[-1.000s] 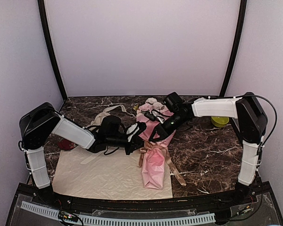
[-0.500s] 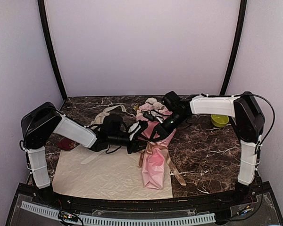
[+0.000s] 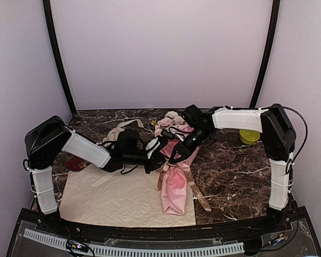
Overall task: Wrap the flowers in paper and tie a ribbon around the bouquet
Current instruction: Cross the half-tied ribbon over the folded bouquet.
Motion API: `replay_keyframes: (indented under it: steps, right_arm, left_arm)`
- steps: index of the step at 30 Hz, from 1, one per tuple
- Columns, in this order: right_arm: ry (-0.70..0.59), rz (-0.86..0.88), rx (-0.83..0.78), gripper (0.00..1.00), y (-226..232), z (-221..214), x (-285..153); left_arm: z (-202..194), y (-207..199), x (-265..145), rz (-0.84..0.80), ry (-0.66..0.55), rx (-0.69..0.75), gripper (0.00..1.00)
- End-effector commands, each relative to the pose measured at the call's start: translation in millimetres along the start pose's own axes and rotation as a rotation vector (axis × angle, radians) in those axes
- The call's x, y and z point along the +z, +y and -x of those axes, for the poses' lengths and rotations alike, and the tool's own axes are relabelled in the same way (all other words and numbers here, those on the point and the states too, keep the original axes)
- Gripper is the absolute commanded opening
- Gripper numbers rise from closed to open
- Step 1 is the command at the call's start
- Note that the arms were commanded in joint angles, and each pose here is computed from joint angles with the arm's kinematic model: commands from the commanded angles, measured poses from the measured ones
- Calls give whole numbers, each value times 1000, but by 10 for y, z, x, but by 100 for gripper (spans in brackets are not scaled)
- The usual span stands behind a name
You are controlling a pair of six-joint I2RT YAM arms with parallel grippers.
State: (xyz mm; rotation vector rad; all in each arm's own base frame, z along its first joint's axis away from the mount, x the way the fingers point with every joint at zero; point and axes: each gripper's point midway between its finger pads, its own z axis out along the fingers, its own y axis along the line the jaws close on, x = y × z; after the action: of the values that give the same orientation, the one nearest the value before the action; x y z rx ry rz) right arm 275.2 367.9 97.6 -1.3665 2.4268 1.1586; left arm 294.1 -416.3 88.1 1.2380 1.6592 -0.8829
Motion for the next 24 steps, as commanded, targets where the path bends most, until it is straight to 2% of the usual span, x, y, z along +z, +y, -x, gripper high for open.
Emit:
replay_keyframes:
  steps: [1, 5, 10, 13, 18, 24]
  right_arm:
    - [11, -17, -14, 22, -65, 20, 12]
    - [-8, -58, -28, 21, -103, 79, -36]
    - [-18, -77, -27, 16, -126, 108, -69]
    - [-20, -75, -25, 16, -126, 113, -72]
    - [-51, -55, -27, 21, -74, 194, -156]
    - [-87, -98, 0, 16, -214, 250, -238]
  left_arm:
    - [179, -93, -53, -46, -66, -5, 15]
    - [228, -126, -129, -75, -104, -14, 18]
    - [186, -133, -145, -81, -87, -7, 18]
    - [183, -133, -143, -82, -85, -3, 14]
    - [171, -140, -135, -88, -79, -4, 14]
    - [163, -164, -140, -101, -77, -1, 10]
